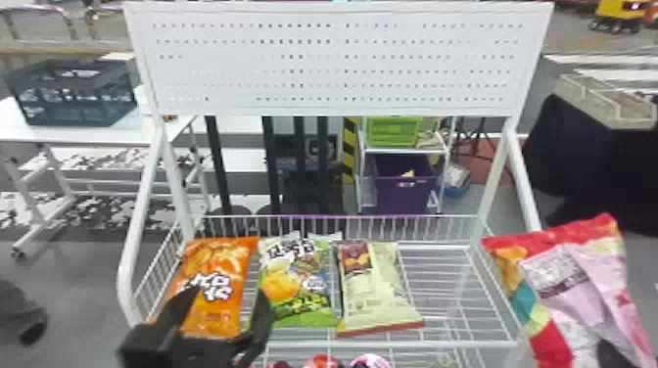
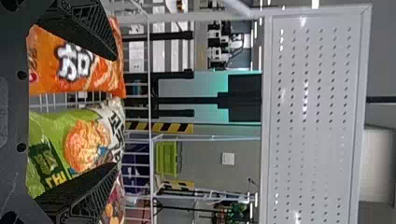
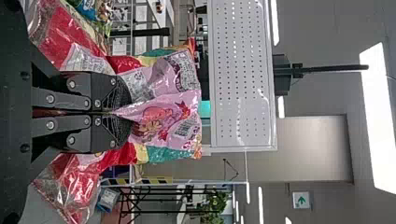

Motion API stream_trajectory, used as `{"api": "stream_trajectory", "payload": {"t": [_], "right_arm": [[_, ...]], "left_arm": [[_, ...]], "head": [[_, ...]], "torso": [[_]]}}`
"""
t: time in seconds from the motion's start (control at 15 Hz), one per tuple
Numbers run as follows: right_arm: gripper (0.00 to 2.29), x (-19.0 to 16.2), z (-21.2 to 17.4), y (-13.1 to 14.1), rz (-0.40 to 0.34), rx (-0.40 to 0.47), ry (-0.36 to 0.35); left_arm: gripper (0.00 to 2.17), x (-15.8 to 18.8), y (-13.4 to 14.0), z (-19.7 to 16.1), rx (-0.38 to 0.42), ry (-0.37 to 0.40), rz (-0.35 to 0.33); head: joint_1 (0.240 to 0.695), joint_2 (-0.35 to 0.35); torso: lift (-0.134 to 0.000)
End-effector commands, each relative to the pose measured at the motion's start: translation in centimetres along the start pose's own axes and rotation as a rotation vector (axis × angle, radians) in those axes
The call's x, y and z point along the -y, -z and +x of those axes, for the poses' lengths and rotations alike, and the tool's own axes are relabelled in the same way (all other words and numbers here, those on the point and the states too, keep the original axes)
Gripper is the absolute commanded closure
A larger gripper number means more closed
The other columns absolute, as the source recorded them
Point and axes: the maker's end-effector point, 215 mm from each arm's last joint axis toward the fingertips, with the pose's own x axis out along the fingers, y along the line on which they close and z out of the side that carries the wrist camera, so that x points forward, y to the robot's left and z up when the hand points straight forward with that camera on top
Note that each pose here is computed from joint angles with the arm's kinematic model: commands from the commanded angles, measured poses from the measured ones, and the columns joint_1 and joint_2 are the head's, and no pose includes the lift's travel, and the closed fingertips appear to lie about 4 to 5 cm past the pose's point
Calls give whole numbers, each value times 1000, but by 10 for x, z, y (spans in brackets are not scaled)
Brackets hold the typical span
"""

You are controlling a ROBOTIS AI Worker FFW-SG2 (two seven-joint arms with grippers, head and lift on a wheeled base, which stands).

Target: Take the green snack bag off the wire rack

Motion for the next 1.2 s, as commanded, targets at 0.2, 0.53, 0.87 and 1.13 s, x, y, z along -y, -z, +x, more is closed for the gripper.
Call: {"api": "stream_trajectory", "payload": {"t": [0.2,0.53,0.87,1.13], "right_arm": [[2236,4,0,6,2,-9,8],[2236,5,0,7,3,-10,13],[2236,5,2,6,3,-7,13],[2236,5,2,5,3,-5,14]], "left_arm": [[87,61,49,75,-103,78,16],[87,52,89,115,-194,58,14],[414,47,112,120,-263,65,18],[1801,45,119,115,-294,60,29]], "head": [[499,0],[499,0],[499,0],[499,0]], "torso": [[0],[0],[0],[0]]}}
